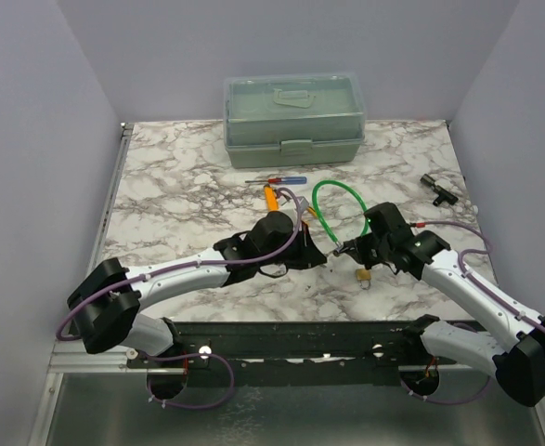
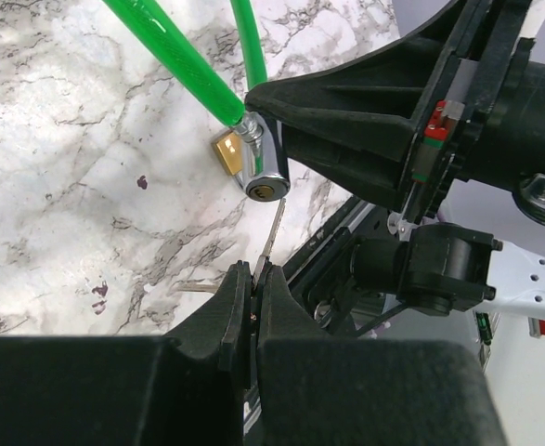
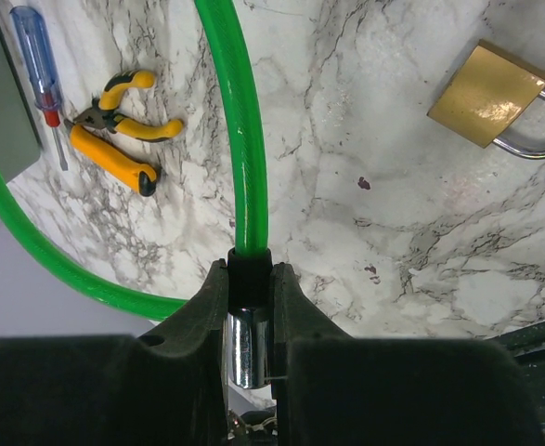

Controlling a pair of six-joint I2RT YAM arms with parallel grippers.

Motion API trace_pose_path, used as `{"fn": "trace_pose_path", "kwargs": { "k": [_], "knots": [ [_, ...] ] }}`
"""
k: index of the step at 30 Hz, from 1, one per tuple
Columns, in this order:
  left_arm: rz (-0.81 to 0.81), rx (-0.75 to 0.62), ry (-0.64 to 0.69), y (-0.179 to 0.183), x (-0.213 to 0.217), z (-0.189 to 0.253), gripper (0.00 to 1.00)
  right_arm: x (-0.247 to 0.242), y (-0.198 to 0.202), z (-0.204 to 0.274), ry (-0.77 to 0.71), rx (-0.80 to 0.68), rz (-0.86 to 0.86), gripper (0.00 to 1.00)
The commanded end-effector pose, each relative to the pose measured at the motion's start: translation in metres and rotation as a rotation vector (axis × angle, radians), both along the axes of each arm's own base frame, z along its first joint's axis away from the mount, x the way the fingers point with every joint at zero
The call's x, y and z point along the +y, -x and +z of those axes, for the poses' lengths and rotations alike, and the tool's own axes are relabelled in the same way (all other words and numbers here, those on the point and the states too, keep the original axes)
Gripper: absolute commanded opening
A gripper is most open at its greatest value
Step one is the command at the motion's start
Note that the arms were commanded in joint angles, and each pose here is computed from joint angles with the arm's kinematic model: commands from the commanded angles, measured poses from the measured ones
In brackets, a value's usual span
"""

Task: Unlock with the key

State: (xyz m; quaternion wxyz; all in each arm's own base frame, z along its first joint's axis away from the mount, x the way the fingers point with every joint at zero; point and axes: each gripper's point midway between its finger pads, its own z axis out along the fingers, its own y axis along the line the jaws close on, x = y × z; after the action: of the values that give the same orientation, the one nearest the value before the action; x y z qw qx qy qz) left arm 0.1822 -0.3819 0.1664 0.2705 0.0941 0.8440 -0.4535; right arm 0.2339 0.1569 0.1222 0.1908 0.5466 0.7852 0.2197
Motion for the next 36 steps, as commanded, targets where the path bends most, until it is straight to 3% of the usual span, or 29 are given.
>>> {"fn": "trace_pose_path", "kwargs": {
  "k": [1, 36],
  "knots": [
    [0.02, 0.014, 0.003, -0.001, 0.0, -0.008, 0.0, 0.0, -0.013, 0.006, -0.009, -0.056, -0.039, 0.0],
    [0.057, 0.151, 0.091, 0.005, -0.007, -0.022, 0.0, 0.004, -0.018, 0.001, -0.027, -0.131, 0.0, 0.0]
  ]
}}
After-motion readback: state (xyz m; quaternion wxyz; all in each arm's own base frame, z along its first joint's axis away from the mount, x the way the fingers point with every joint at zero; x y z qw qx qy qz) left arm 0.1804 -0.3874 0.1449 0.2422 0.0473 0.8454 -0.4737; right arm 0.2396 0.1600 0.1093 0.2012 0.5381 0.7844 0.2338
